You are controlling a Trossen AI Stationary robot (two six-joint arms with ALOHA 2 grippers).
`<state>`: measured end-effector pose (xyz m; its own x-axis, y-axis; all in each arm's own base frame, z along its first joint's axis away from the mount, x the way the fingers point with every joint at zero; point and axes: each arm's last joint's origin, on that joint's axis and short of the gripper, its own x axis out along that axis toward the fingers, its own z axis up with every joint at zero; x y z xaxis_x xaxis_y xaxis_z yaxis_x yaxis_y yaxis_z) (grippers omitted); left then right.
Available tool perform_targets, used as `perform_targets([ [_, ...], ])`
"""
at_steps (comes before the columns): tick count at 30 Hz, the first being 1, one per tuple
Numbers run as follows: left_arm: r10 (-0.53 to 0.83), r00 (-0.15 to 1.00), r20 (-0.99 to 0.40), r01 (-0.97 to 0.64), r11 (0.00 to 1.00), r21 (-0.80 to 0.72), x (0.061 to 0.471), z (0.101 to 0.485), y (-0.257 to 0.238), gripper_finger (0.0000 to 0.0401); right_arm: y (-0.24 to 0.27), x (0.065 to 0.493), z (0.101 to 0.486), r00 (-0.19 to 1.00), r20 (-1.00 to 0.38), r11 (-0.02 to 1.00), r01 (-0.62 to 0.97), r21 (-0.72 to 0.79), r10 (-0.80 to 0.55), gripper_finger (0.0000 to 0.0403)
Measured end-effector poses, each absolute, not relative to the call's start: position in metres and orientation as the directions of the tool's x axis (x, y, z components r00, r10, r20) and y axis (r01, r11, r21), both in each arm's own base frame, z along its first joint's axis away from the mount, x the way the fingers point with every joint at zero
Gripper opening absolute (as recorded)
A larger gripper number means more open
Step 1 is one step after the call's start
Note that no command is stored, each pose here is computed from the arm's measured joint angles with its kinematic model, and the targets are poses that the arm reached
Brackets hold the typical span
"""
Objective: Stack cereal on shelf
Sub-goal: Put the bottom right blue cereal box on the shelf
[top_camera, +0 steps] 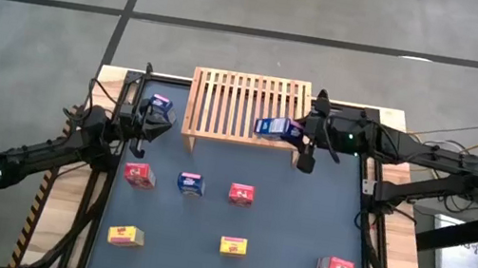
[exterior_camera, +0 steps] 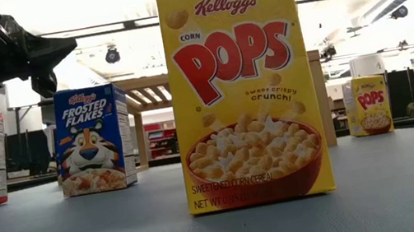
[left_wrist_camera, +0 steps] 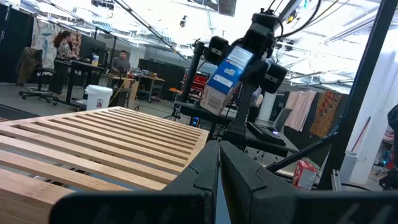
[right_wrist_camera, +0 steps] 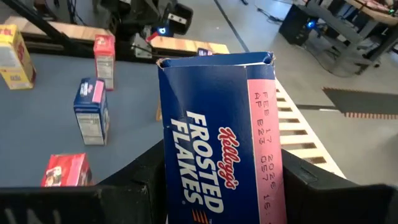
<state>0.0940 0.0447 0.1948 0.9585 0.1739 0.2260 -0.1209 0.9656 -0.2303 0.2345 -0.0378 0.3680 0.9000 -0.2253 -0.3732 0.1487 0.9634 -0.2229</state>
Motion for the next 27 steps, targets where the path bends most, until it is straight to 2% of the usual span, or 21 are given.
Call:
perform_targets([
  [14,0.174,0.959,0.225,-0.121,0.966,-0.231,0.094,0.195,0.045,0.0000,-0.094,0.245,0.365,0.932,-0.291,0.955,0.140,-0.263,-0.216,0.0180],
  [27,0.174,0.959,0.226,-0.121,0.966,-0.231,0.094,0.195,0.045,0.0000,-0.140,0.256,0.347,0.874,-0.375,0.941,0.221,-0.257,-0.308,0.0180],
])
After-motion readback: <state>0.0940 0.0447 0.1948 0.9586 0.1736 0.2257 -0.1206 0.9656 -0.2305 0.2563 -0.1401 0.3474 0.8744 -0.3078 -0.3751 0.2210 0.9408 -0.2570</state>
